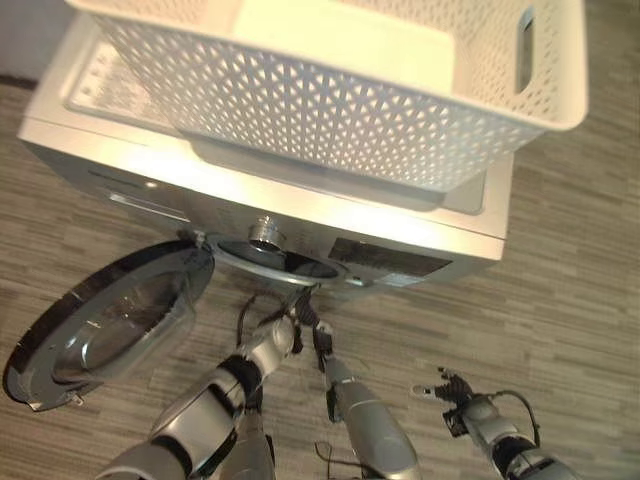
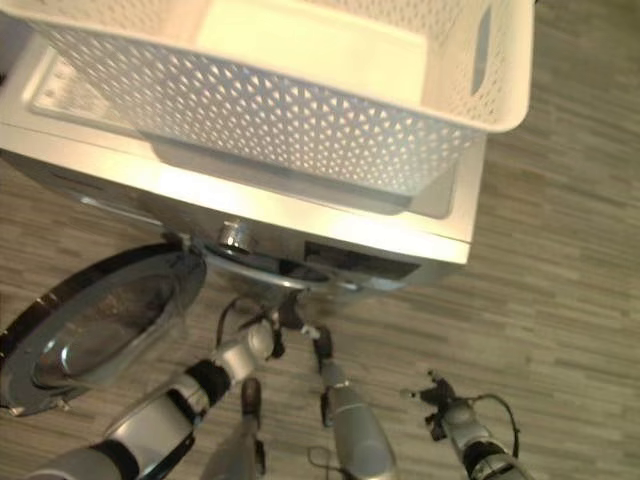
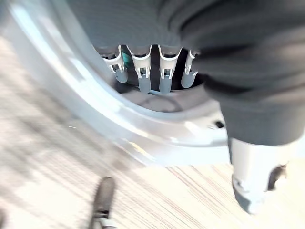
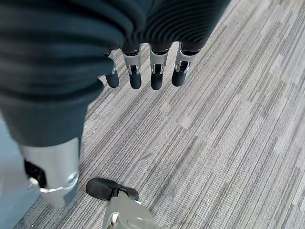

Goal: Grab the laundry basket,head to the washer,open it,put in the laundry and shut it.

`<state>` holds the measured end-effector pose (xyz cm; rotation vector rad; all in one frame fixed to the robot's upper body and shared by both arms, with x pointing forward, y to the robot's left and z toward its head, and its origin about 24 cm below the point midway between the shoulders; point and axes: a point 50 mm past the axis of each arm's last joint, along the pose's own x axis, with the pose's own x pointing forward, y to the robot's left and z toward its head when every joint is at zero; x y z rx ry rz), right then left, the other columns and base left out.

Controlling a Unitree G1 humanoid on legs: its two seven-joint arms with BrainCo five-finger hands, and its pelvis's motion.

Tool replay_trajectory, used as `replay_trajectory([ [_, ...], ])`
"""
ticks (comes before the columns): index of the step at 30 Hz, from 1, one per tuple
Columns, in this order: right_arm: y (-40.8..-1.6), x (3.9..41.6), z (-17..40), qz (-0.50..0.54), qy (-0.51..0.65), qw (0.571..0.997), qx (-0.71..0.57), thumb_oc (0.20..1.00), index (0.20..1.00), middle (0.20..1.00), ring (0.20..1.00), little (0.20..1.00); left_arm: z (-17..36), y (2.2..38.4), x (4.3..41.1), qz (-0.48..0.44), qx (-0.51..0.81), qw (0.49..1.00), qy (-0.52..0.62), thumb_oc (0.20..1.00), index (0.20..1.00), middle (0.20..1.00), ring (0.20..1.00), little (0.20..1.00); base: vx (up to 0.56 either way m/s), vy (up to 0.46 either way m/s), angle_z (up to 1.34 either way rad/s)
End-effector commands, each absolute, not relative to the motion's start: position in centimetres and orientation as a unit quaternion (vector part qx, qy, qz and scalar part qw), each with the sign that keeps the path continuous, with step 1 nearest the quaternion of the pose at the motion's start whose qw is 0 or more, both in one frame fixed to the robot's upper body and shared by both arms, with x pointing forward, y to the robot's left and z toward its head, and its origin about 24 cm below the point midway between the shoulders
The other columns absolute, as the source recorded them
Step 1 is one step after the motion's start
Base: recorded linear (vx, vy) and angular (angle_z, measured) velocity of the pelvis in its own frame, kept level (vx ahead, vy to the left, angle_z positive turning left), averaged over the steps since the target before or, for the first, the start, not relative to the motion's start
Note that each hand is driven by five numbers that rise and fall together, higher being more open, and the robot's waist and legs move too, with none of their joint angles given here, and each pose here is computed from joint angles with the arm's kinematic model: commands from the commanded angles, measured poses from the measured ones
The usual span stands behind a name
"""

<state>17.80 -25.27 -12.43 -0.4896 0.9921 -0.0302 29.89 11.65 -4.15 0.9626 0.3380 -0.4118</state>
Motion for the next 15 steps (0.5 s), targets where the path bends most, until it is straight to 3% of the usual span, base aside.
replay_trajectory([
  [1,-26.4,14.8,-13.5,-0.011,0.518,0.82,-0.245,1.0,1.0,1.0,1.0,1.0,-4.7,11.9,29.0,-0.237,0.506,0.82,0.126,1.0,1.0,1.0,1.0,1.0,0.08,0.125,0.2],
  [3,-26.7,14.3,-13.7,-0.008,0.531,0.807,-0.258,1.0,1.0,1.0,1.0,1.0,-6.9,12.4,26.8,-0.269,0.517,0.796,0.162,1.0,1.0,1.0,1.0,1.0,0.06,0.184,0.13],
  [6,-26.7,13.7,-14.0,-0.002,0.544,0.797,-0.261,1.0,1.0,1.0,1.0,1.0,-8.0,12.5,25.3,-0.278,0.496,0.803,0.182,1.0,1.0,1.0,1.0,1.0,-0.01,0.227,-0.12],
  [15,-26.4,10.7,-15.1,-0.001,0.592,0.773,-0.23,1.0,1.0,1.0,1.0,1.0,-6.9,14.6,25.3,-0.228,0.439,0.85,0.179,1.0,1.0,1.0,1.0,1.0,-0.13,0.197,-0.26],
])
